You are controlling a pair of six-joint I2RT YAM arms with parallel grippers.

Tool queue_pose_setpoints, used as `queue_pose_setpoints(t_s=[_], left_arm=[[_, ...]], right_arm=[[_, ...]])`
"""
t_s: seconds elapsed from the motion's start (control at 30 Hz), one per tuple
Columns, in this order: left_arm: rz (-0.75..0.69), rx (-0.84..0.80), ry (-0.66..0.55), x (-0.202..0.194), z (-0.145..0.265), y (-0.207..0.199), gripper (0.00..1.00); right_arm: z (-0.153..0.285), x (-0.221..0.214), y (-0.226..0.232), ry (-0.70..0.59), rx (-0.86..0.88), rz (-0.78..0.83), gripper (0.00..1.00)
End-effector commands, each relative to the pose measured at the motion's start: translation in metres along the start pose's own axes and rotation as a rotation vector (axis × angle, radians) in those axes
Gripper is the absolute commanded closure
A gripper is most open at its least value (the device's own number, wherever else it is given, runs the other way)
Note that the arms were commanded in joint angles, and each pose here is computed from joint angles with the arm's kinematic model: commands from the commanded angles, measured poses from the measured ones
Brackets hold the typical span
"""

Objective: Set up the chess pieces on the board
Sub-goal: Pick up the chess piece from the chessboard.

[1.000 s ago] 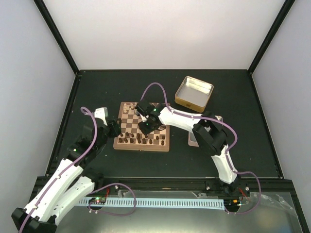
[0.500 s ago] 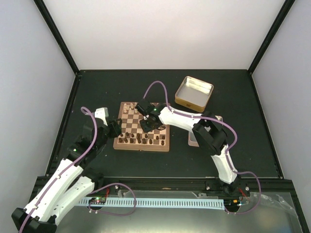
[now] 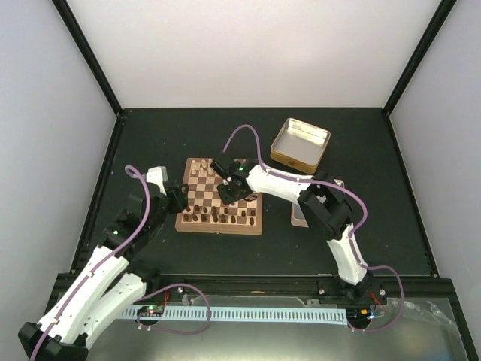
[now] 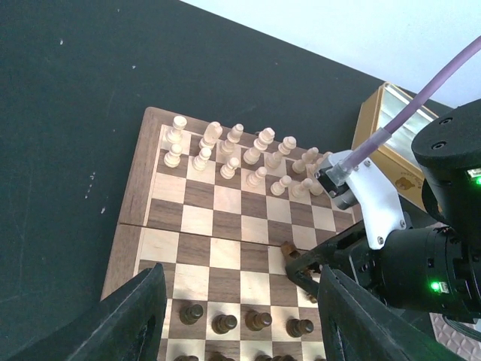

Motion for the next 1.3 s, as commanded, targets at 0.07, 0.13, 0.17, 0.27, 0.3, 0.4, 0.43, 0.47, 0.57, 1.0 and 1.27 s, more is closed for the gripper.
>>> queue_pose_setpoints(t_s=[0.07,0.13,0.17,0.27,0.3,0.4,0.43,0.47,0.57,1.0,1.27], left_arm=[[0.016,-0.023,0.012,0.001,0.002,-0.002,0.43],[0.020,-0.024,0.015,0.001,0.002,-0.002,0.43],[0.021,-0.027,0.016,0.001,0.002,-0.002,0.43],[0.027,-0.040,0.020,-0.001,0.002,-0.003,0.42],[0.028,-0.046,0.022,-0.001,0.002,-0.003,0.42],[0.029,-0.075,0.030,-0.002,0.002,-0.006,0.40],[0.028,-0.088,0.033,-0.002,0.001,-0.007,0.40],[0.026,-0.103,0.038,-0.002,0.001,-0.008,0.40],[0.016,-0.161,0.053,-0.004,0.000,-0.013,0.38],[-0.087,-0.612,0.123,-0.034,-0.015,-0.034,0.35],[-0.109,-0.710,0.154,-0.049,-0.019,-0.041,0.35]], right_arm=[[-0.005,0.000,-0.004,0.013,-0.053,0.009,0.83],[-0.003,0.001,-0.005,0.006,-0.054,0.004,0.84],[-0.002,0.002,-0.005,-0.002,-0.054,-0.001,0.85],[0.006,0.004,-0.004,-0.048,-0.036,-0.025,0.86],[0.010,0.006,-0.003,-0.068,-0.030,-0.038,0.86],[0.026,0.013,-0.003,-0.144,-0.010,-0.084,0.86],[0.032,0.014,-0.002,-0.171,0.004,-0.101,0.86],[0.039,0.015,-0.002,-0.201,0.024,-0.124,0.86],[0.062,0.016,-0.001,-0.290,0.106,-0.200,0.86],[0.130,-0.019,-0.005,-0.408,0.698,-0.818,0.86],[0.135,-0.035,-0.001,-0.315,0.848,-1.044,0.88]])
Point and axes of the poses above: each gripper's point midway between its finger pads, its own z axis back along the fingers, its own y axis along the line the jaws close on, x = y × z, the point moved 9 cm from there along z, back along the fingers, and after that the axes turned 5 degrees about z, right-handed, at the moved point
